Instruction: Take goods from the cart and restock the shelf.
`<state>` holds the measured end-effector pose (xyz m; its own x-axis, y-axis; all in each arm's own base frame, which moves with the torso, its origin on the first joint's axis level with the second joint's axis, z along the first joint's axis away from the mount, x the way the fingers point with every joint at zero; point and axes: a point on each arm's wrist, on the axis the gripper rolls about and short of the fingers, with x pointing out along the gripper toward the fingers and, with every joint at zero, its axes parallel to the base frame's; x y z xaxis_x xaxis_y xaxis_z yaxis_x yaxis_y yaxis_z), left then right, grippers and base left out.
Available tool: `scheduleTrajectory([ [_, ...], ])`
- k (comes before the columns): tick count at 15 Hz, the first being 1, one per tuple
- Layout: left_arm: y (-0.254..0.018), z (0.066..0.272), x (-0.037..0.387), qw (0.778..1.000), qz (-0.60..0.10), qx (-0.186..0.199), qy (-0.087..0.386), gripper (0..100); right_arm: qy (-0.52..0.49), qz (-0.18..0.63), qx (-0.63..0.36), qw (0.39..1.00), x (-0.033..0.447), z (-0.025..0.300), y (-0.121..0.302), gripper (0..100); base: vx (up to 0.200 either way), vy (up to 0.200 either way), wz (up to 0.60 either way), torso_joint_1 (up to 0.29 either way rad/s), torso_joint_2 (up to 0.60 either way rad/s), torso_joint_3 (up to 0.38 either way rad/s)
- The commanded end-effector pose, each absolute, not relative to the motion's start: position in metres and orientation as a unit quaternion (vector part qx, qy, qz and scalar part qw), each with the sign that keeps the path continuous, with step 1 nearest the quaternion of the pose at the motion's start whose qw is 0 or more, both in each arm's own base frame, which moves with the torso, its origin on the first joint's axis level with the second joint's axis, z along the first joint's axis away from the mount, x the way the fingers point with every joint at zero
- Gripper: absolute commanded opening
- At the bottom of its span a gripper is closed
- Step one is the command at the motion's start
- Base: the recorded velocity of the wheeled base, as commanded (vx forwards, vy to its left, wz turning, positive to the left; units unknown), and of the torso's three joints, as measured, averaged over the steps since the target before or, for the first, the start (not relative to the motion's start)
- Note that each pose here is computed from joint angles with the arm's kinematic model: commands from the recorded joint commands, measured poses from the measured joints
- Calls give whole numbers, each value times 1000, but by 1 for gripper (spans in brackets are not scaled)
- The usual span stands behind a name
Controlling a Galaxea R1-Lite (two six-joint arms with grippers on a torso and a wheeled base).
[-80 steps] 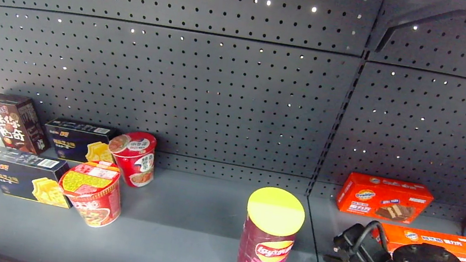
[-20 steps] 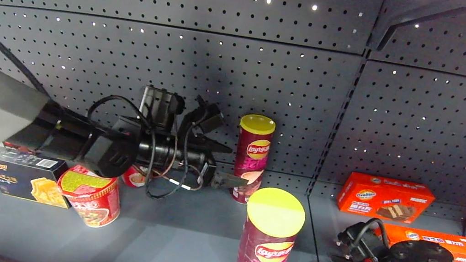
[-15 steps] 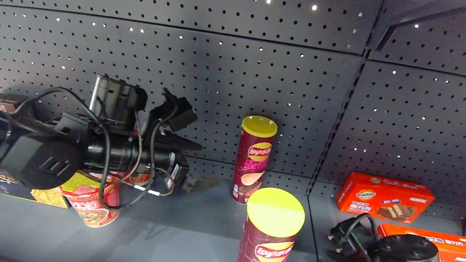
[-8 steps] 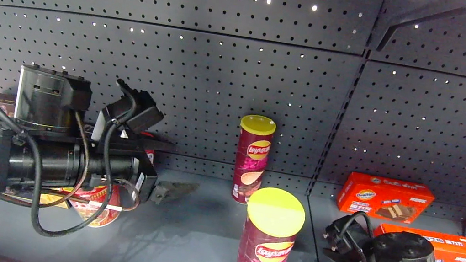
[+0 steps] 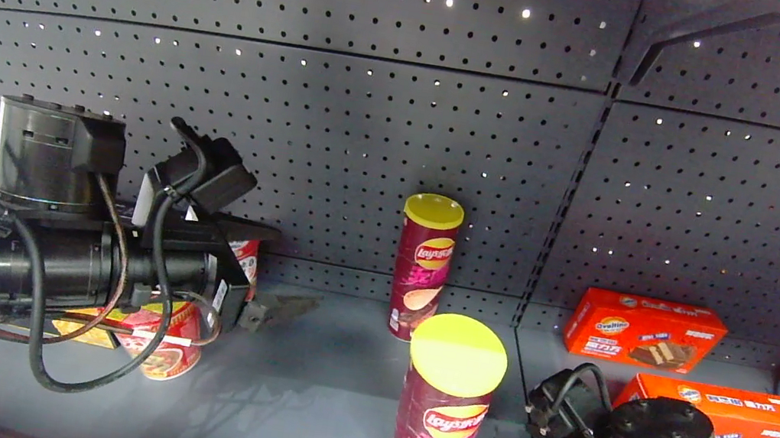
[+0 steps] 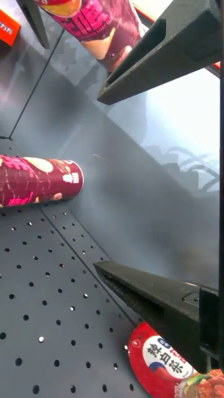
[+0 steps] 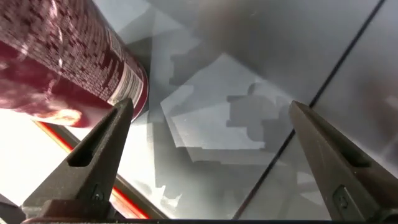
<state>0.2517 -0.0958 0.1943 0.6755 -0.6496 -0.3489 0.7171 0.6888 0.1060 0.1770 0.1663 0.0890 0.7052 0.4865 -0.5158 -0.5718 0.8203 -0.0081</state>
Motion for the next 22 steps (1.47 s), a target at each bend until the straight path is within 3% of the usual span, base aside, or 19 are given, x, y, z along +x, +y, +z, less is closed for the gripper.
scheduleTrajectory([
  [1,-96,193,252,907,-376,118,145,100,256,294,-87,917,177,87,170,100,0,0,0,0,0,0],
  [22,-95,189,252,907,-376,117,152,100,243,321,-89,911,170,85,185,100,0,0,0,0,0,0],
])
